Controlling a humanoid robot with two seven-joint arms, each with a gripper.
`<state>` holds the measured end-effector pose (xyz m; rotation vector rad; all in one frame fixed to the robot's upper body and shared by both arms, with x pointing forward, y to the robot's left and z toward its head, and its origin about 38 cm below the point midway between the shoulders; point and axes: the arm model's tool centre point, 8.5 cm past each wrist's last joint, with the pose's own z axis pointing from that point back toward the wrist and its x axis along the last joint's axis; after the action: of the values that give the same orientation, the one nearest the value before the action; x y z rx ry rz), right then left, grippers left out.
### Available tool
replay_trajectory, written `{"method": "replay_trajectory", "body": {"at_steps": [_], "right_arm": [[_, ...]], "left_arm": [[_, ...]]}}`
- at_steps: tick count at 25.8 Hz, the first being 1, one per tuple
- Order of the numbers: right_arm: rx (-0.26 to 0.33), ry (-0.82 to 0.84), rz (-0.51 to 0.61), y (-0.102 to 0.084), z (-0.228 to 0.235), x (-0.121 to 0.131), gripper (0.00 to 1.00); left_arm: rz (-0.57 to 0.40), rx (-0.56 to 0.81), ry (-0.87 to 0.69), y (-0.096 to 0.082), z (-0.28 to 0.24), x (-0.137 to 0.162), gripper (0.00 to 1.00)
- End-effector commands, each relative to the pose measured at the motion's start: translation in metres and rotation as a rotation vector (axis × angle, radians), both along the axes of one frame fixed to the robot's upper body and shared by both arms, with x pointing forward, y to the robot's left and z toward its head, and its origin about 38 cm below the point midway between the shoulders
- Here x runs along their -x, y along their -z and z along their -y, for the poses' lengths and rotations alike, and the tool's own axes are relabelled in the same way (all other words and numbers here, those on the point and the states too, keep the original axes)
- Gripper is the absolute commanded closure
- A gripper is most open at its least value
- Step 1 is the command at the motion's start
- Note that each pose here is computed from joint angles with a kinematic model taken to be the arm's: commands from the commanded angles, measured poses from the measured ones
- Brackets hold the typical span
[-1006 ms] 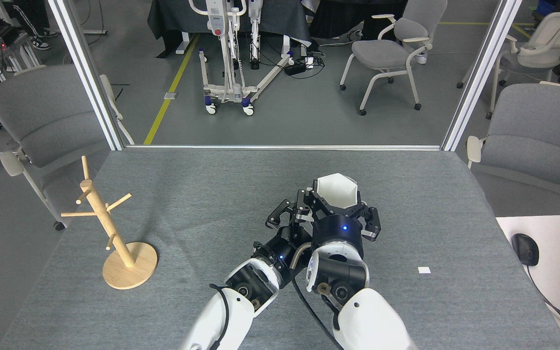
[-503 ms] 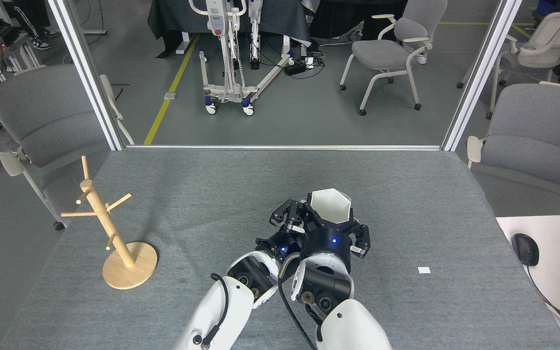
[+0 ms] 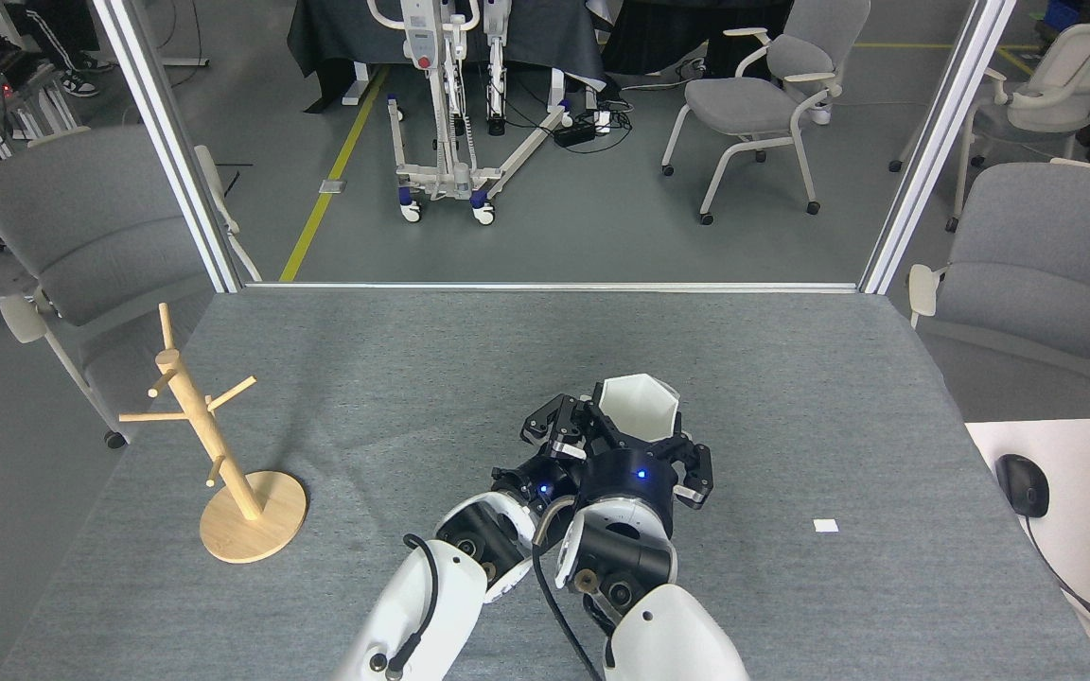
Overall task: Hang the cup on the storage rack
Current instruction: 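Grasp the cup with the left gripper beside the right gripper, then release the cup from the right gripper and withdraw it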
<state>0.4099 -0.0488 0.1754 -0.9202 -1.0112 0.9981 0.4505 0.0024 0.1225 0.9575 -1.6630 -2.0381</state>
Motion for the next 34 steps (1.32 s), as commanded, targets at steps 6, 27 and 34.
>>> {"method": "replay_trajectory", "body": {"at_steps": [6,27,34], "right_arm": [[0.04,-0.116,0.026,-0.003,-0.029,0.007,0.01],[-0.012,0.053,0.561,-0.06,0.107,-0.05,0.02],[0.119,-0.147,0.506,0.001,0.262,-0.033,0.02]], "left_arm": [[-0.022,-0.019,0.053,0.006,-0.001,0.004,1.0],[-0.152,-0.06,-0.049,0.07,-0.035,0.025,1.0],[-0.097,-0.027,-0.251,0.074,-0.14,0.069,1.0]]}}
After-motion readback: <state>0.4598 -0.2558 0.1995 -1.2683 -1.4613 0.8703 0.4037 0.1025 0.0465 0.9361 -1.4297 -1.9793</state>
